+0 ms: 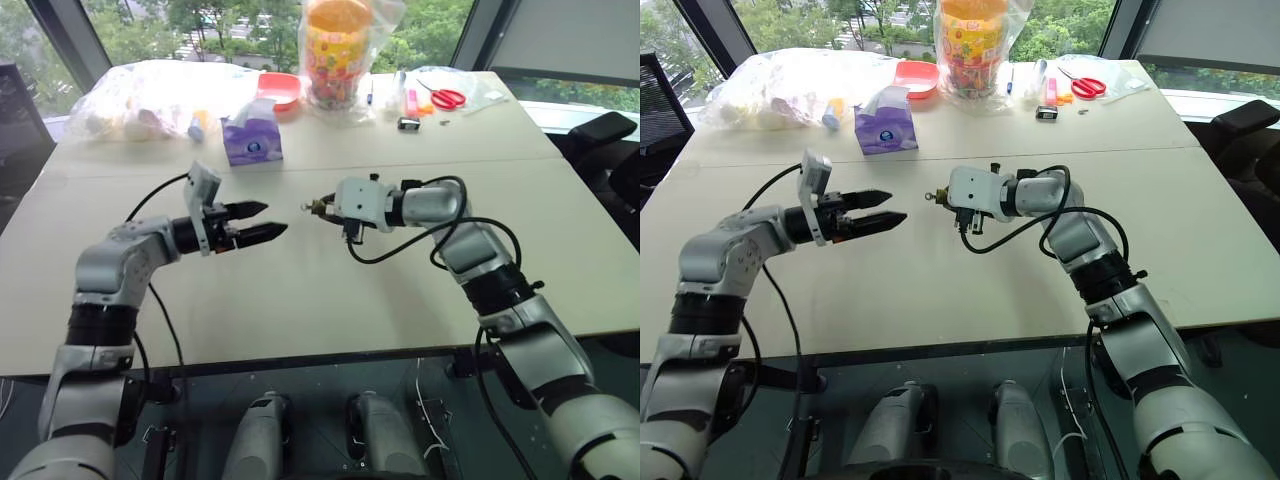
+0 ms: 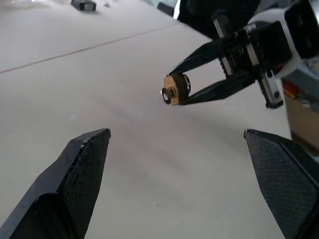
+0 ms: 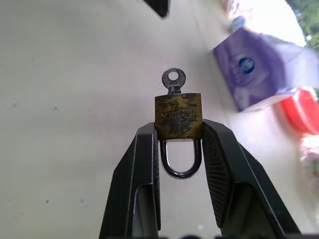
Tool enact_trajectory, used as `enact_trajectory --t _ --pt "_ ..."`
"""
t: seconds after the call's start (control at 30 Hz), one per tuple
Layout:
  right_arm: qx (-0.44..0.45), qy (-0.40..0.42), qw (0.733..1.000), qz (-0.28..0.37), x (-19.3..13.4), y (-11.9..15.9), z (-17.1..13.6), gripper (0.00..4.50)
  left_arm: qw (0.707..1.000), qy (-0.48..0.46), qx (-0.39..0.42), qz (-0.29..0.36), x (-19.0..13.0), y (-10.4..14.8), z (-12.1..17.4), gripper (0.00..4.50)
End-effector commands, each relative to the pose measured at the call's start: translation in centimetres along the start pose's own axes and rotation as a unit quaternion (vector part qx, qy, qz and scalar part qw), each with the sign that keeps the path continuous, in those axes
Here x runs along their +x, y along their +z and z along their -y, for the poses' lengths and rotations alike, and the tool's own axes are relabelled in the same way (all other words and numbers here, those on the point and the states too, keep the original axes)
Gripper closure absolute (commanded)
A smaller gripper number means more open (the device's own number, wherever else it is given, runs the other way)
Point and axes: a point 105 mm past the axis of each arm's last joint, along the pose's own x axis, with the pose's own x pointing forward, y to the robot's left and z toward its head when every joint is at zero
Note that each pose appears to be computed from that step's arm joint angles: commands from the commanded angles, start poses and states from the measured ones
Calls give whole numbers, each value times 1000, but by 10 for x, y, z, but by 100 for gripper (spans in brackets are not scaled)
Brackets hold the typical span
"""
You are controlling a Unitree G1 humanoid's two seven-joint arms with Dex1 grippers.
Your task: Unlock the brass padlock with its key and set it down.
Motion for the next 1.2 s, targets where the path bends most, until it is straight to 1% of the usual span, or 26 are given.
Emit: enact_trajectory --t 0.03,0.1,0.2,0.3,0.43,0.83,0.93,1.03,1.13,1.2 --pt "-48 -48 998 17 -8 18 17 386 999 -19 3 32 5 22 0 0" --pt "-50 -56 997 17 -10 20 19 386 999 -15 12 30 12 25 -4 0" --pt "-55 -64 996 16 -11 22 21 386 999 -18 4 48 20 34 -7 0" --pt "-55 -69 996 16 -13 24 22 386 998 -26 5 52 25 36 -8 79" --pt "-55 -71 996 15 -15 25 22 386 998 -31 10 46 30 34 -8 244" --pt "-46 -70 996 21 -13 29 19 386 998 -31 10 49 35 34 -9 244" --pt "-45 -70 996 22 -12 30 19 386 998 -37 11 48 35 34 -8 324" --pt "-43 -70 996 24 -11 32 18 386 998 -39 18 42 38 32 -7 448" --pt "-42 -69 996 24 -11 32 17 386 998 -43 25 41 40 33 -5 448" --pt "-40 -68 997 25 -11 32 16 386 997 -41 54 29 41 32 -3 448"
